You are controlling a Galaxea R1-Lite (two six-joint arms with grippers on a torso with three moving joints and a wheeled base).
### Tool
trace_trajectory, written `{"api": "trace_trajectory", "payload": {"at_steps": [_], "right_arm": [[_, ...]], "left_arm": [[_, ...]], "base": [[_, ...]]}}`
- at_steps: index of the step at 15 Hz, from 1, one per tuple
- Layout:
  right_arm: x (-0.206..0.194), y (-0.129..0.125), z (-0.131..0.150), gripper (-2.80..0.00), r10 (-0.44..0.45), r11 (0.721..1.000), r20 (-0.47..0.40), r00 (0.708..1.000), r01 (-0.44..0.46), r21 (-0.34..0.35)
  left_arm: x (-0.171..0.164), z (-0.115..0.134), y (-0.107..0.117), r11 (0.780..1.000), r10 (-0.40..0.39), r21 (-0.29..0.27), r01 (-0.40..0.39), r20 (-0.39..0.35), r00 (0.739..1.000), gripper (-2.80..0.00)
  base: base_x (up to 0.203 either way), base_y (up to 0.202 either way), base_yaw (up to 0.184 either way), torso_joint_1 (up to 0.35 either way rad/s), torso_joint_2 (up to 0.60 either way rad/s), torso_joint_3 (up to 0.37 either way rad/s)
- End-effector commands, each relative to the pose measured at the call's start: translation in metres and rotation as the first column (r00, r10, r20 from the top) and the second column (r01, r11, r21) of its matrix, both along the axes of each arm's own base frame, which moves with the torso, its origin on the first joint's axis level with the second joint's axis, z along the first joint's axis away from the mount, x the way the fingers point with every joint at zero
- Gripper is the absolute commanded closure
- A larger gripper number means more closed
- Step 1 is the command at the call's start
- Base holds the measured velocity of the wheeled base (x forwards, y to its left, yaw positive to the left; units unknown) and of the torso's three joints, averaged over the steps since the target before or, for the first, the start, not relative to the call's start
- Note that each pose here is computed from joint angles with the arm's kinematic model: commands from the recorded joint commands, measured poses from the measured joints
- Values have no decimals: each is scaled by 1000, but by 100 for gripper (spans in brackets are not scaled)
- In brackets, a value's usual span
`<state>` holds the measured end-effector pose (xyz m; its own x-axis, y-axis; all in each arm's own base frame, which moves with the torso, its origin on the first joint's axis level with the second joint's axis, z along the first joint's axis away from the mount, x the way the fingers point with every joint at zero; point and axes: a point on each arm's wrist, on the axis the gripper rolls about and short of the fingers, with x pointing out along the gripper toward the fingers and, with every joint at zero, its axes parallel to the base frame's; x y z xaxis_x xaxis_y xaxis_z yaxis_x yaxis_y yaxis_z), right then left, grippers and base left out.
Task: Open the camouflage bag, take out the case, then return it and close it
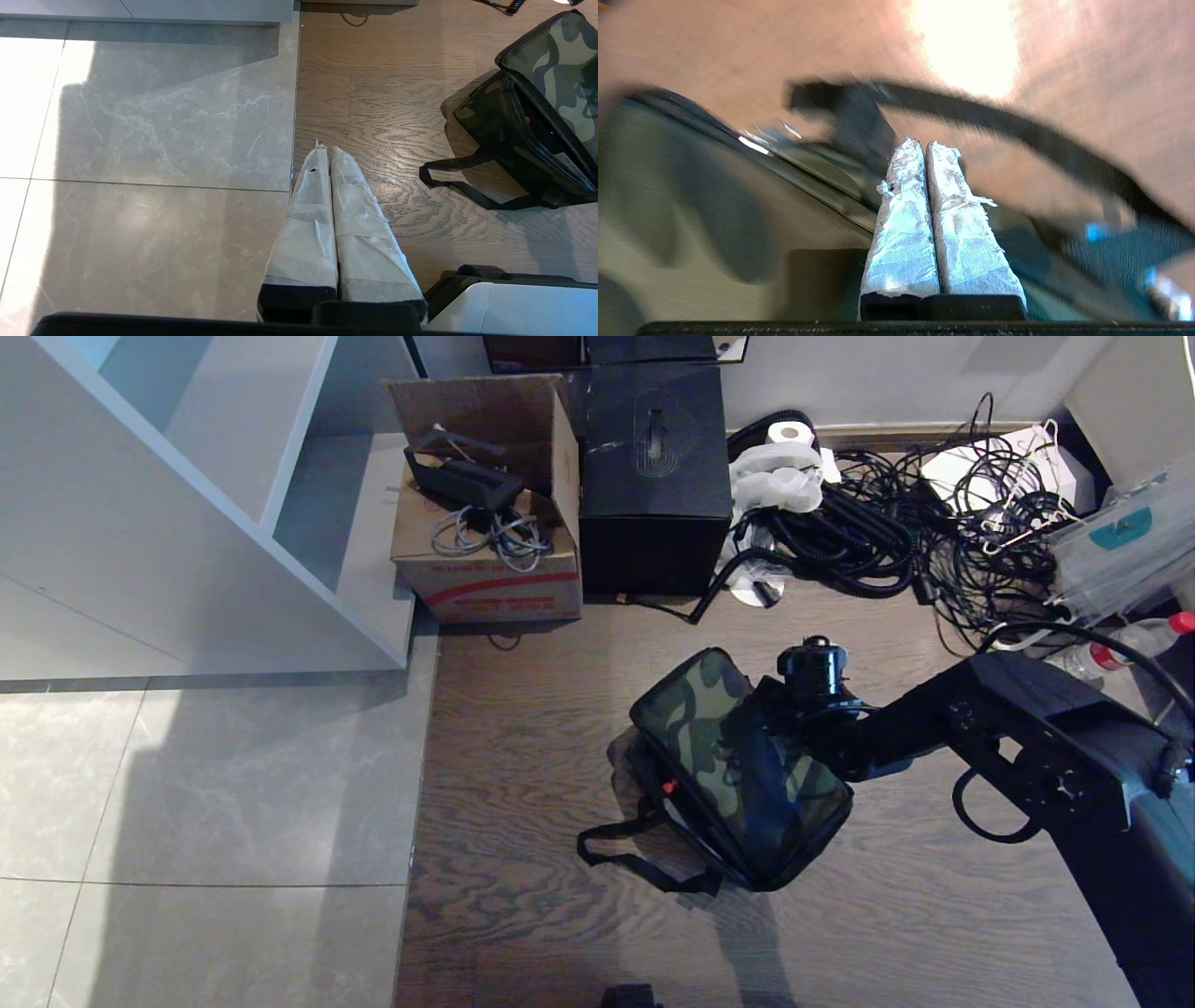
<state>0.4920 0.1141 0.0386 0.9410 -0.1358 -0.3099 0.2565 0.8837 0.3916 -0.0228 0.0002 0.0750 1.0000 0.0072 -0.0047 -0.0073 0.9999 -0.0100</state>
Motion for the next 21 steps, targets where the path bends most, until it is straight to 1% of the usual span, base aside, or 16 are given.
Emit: {"api": "trace_trajectory", "payload": {"at_steps": [1,2,3,6,8,10,12,14,16,17,18,19,20,21], "right_arm": [[-10,9,-24,0,-5,998,-113,994,11,57],[-15,13,-22,0,5,996,-141,990,7,85],[-18,14,-13,0,20,994,-143,990,-5,108],[-41,10,4,0,117,979,-185,976,-82,189],[-63,6,18,0,209,957,-213,955,-154,245],[-88,1,39,0,296,929,-215,931,-228,293],[-123,-7,48,0,367,902,-251,896,-276,332],[-160,-20,77,0,427,874,-216,878,-339,350],[-201,-37,107,0,470,854,-152,869,-404,327],[-226,-46,119,0,482,851,-120,868,-432,299],[-254,-55,125,0,488,854,-102,867,-451,259],[-284,-64,127,0,489,862,-85,868,-466,199],[-313,-72,128,0,479,875,-66,875,-470,119],[-335,-78,130,0,450,893,-47,892,-448,45]], "left_arm": [[0,0,0,1000,-2,-1,2,0,1000,0],[0,0,0,1000,0,-1,0,0,1000,0],[0,0,0,1000,0,-1,0,0,1000,0],[0,0,0,1000,0,-1,0,0,1000,0],[0,0,0,1000,0,-1,0,0,1000,0],[0,0,0,1000,0,-1,0,0,1000,0],[0,0,0,1000,0,-1,0,0,1000,0],[0,0,0,1000,0,-1,0,0,1000,0],[0,0,0,1000,0,-1,0,0,1000,0],[0,0,0,1000,0,-1,0,0,1000,0],[0,0,0,1000,0,-1,0,0,1000,0],[0,0,0,1000,0,-1,0,0,1000,0],[0,0,0,1000,0,-1,0,0,1000,0],[0,0,0,1000,-1,-1,1,0,1000,0]], "base": [[0,0,0,0,0,0],[0,0,0,0,0,0],[0,0,0,0,0,0],[0,0,0,0,0,0],[0,0,0,0,0,0],[0,0,0,0,0,0],[0,0,0,0,0,0],[0,0,0,0,0,0],[0,0,0,0,0,0],[0,0,0,0,0,0],[0,0,0,0,0,0],[0,0,0,0,0,0],[0,0,0,0,0,0],[0,0,0,0,0,0]]}}
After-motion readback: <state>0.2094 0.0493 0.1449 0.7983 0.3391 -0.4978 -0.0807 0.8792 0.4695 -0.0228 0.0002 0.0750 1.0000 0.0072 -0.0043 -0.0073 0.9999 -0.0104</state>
